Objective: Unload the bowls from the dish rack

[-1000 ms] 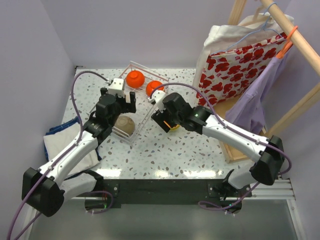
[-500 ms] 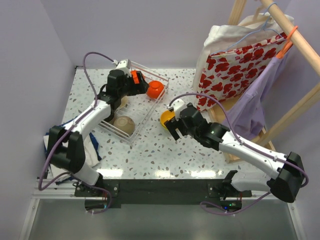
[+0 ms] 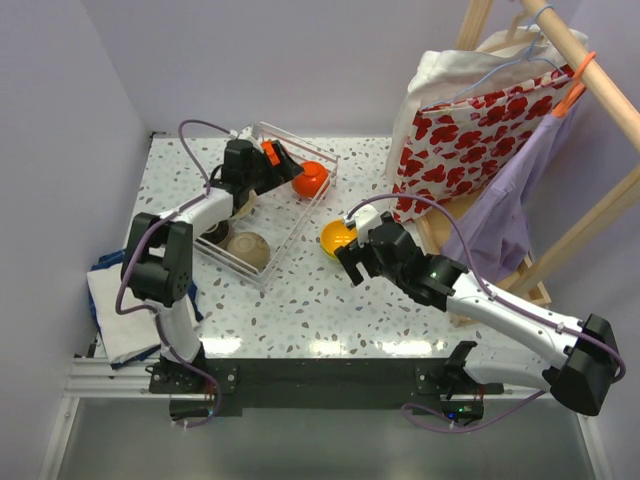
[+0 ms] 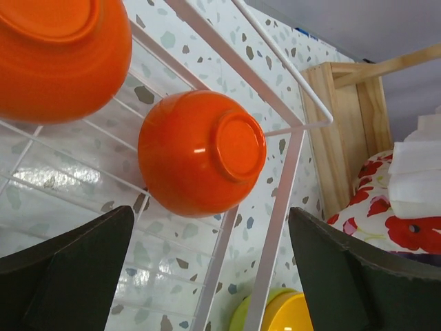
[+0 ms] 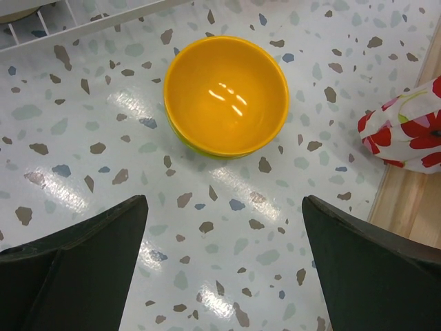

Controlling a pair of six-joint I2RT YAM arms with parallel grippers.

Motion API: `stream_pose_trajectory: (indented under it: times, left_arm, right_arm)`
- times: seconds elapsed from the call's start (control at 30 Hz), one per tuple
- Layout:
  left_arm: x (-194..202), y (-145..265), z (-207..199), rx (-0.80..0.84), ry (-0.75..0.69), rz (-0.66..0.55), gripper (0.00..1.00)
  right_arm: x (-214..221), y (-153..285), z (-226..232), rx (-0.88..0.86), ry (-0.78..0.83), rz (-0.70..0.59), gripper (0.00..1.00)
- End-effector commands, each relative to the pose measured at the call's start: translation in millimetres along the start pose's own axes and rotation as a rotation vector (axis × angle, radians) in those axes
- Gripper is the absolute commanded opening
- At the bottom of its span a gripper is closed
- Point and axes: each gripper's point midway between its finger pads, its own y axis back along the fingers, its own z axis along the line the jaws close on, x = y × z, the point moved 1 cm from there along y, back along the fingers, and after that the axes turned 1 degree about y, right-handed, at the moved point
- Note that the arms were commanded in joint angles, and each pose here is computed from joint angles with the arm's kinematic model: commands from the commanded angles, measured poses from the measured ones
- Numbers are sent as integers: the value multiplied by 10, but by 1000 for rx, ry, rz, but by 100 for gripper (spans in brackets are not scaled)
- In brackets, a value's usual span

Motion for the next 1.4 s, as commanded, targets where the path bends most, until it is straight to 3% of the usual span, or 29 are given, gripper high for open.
stream_pose_trajectory:
  times: [0.0, 0.7, 1.07, 1.37]
  left_arm:
    - [-372, -117, -247, 127, 51, -96, 100]
    - [-24, -652, 158, 97, 133, -13, 100]
    - [57, -434, 117, 108, 138, -8, 100]
    - [-314, -184, -228, 181, 80, -108, 100]
  right_arm:
    - [-129, -3, 3, -2, -20, -59, 99]
    - [-20, -114, 87, -32, -5, -17, 99]
    - [11, -134, 112, -41, 0, -4, 99]
    - [15, -142, 143, -58, 2, 3, 99]
